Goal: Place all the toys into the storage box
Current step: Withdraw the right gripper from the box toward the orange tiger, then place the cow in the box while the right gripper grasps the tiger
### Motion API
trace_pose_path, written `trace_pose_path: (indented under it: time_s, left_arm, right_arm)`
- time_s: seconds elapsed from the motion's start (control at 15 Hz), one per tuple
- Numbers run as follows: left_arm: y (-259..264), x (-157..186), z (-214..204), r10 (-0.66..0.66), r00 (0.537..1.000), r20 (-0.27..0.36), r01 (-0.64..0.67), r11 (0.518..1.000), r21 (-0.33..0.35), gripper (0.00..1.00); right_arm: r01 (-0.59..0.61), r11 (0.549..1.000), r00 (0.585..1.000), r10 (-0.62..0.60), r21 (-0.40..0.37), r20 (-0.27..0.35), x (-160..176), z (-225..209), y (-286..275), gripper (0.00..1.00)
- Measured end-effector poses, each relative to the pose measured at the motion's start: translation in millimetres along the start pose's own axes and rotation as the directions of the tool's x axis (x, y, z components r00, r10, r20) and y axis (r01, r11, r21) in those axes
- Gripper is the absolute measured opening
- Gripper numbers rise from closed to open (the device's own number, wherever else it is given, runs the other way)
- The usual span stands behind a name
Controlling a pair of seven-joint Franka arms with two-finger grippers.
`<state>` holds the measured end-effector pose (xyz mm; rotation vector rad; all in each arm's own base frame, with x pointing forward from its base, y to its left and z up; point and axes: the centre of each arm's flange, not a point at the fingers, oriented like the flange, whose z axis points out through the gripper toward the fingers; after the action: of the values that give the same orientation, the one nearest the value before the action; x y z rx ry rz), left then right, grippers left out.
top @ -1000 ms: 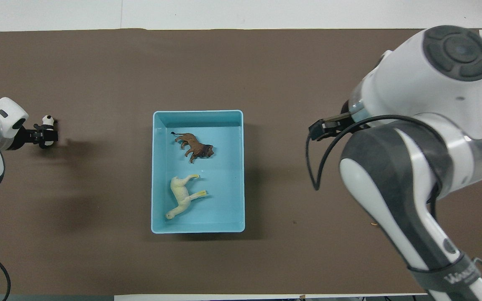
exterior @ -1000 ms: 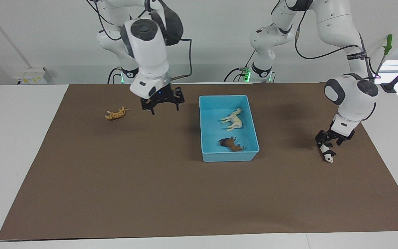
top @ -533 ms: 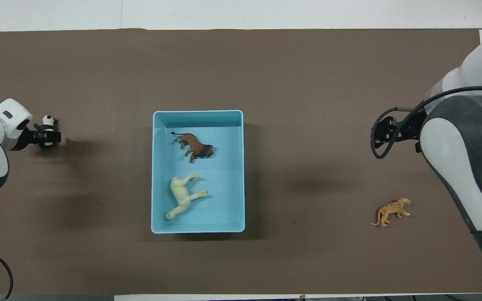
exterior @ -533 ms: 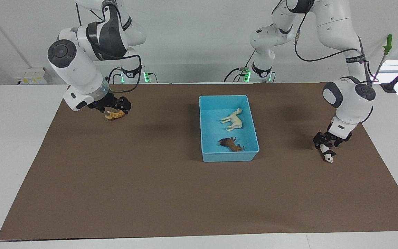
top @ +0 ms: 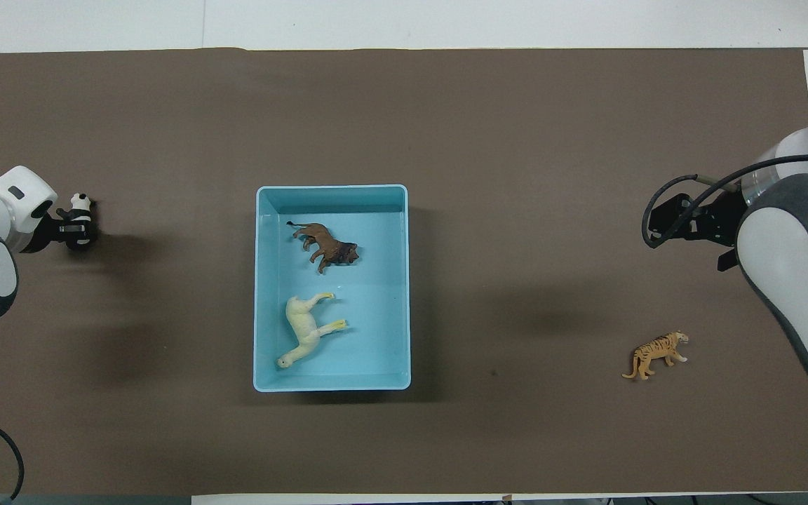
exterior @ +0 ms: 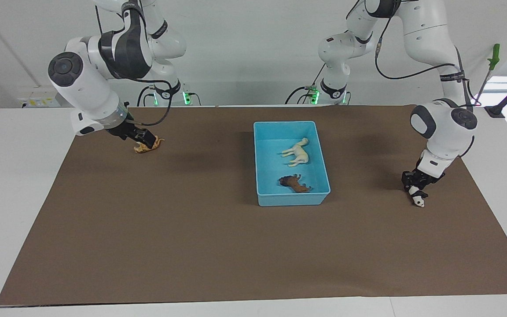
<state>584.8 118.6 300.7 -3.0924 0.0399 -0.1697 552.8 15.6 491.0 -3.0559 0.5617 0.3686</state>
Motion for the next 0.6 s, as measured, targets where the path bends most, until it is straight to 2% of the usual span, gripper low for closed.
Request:
trace_pose_path:
  time_s: [0.07,0.2,0.4,0.6]
  left_arm:
    - [0,0,0,0.0,1.0,0.0,0.0,1.0,0.0,0.52]
    - [0,0,0,0.0,1.0,-0.001,0.0,1.0,0.0,0.52]
    - [4,7,-7,-0.007,1.0,-0.006,0.007,1.0,-0.001,0.52]
    - [28,25,-34,-0.047,0.998,0.039,0.047,0.999,-0.011,0.52]
  right_arm:
    - [-0.014,1.0,1.0,0.014,-0.003,0.009,-1,4,1,1.0]
    - [-0.165,0.986,0.986,0.166,-0.018,0.032,-8,19,5,1.0]
    - [-0.452,0.891,0.891,0.453,-0.029,0.024,-19,42,7,0.99]
    - [-0.572,0.821,0.821,0.572,0.004,-0.005,-29,73,14,1.0]
